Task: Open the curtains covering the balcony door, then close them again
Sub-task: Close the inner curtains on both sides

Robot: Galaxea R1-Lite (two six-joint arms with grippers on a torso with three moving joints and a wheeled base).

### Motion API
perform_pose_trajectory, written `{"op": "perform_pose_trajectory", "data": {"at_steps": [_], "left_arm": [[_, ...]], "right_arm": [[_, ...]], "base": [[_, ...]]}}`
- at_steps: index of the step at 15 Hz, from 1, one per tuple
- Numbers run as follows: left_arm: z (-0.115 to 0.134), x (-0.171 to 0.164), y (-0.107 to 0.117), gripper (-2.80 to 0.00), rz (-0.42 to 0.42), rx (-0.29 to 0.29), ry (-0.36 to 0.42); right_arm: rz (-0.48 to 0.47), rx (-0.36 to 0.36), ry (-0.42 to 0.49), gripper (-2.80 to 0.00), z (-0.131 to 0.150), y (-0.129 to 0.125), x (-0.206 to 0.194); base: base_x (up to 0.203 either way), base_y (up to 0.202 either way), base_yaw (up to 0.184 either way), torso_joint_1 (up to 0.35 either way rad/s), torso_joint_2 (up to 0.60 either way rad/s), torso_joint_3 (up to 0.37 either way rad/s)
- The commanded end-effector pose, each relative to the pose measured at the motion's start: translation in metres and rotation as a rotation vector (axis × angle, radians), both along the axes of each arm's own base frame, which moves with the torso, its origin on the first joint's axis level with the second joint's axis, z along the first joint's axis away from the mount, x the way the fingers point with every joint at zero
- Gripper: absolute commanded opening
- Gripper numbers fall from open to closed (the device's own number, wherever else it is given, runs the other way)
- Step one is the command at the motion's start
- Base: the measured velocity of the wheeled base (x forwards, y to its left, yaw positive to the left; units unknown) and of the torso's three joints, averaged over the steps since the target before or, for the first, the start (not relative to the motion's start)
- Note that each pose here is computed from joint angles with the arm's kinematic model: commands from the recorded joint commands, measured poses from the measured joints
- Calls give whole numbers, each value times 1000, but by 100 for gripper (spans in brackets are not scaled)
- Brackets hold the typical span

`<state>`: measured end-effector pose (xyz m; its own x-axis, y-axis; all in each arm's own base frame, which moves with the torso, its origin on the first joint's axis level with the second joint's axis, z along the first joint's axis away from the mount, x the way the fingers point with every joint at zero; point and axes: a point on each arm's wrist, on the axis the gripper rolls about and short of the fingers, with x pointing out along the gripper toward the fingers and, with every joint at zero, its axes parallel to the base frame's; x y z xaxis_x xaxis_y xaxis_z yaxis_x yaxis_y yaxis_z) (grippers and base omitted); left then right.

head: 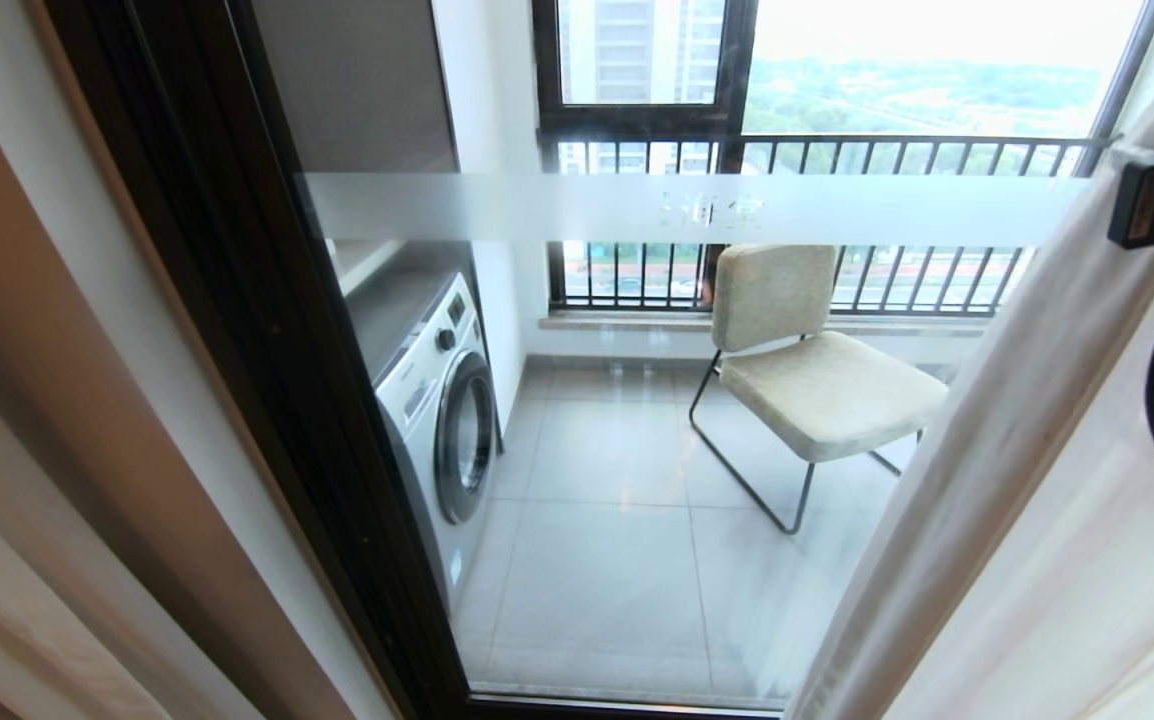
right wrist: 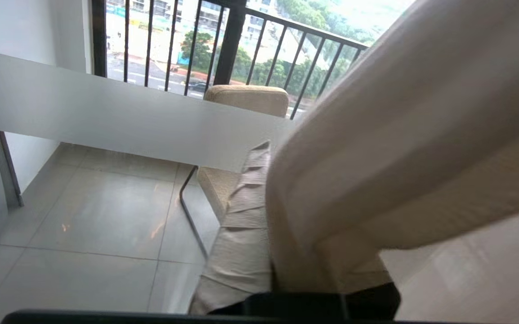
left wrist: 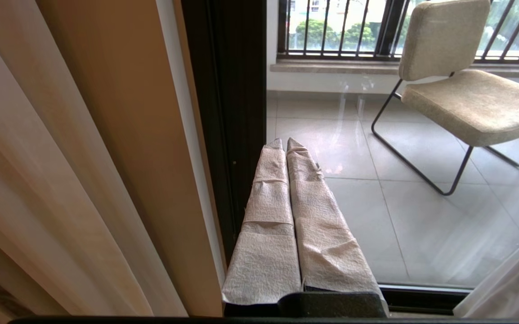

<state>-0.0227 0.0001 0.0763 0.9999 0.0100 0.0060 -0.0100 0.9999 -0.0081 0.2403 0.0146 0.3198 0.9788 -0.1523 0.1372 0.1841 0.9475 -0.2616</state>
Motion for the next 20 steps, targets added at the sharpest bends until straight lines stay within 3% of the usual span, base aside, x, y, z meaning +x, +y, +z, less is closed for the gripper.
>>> {"op": "perform_pose_trajectory", "data": {"at_steps": [1, 20], "left_arm": [[0, 0, 0, -280, 1, -1, 0], [0, 0, 0, -280, 1, -1, 0]], "right_arm": [[-6, 6, -2, 0, -2, -2, -11], [-8, 9, -9, 0, -41, -11, -128]], "base": [[0, 0, 0, 0, 0, 0], [0, 0, 0, 0, 0, 0]]}}
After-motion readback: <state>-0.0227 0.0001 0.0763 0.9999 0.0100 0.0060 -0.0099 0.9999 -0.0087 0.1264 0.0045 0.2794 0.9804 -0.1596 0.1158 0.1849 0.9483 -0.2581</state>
